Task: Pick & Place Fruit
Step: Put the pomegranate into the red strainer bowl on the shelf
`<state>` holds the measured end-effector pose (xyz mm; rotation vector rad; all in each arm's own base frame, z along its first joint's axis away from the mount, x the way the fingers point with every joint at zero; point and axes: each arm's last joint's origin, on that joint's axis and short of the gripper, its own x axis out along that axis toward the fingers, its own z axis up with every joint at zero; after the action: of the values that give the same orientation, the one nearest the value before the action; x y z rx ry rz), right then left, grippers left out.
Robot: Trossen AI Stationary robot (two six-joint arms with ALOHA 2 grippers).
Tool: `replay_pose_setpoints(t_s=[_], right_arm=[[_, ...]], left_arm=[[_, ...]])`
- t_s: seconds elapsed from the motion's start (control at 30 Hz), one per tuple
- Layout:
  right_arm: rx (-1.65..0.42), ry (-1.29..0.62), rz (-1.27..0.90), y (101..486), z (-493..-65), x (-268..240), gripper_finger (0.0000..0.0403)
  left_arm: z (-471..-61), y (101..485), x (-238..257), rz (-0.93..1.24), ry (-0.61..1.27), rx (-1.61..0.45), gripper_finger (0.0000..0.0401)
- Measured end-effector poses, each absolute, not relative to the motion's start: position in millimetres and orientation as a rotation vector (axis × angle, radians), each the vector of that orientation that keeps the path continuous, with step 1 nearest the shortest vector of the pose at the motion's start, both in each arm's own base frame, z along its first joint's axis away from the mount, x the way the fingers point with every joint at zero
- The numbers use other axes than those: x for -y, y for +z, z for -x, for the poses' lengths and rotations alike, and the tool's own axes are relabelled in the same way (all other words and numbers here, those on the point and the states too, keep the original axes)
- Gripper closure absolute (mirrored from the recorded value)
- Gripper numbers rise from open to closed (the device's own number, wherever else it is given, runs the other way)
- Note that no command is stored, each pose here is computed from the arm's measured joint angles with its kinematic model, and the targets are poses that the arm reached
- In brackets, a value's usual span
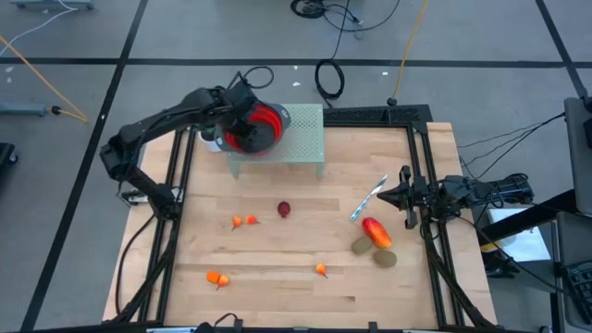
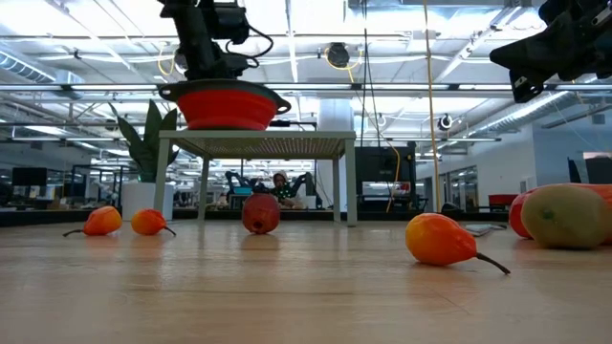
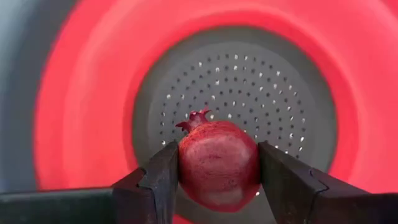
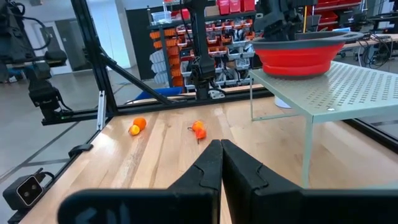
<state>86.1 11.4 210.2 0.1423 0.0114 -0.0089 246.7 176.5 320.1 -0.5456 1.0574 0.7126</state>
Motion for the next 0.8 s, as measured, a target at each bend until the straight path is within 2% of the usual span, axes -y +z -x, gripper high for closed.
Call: replay_pose_setpoints(t_s=[0.57, 0.8], right_arm=[[-0.011, -0.009, -0.142, 210.2, -86.1, -11.3, 0.0403], [-0.011, -0.009, -0.142, 210.2, -86.1, -11.4, 0.0403]], left_arm=[[-252.6, 312.2, -181.5, 0.54, 0.726, -1.074, 0.0209], [-252.9, 312.2, -181.9, 0.537, 0.73, -1.071, 0.0168]])
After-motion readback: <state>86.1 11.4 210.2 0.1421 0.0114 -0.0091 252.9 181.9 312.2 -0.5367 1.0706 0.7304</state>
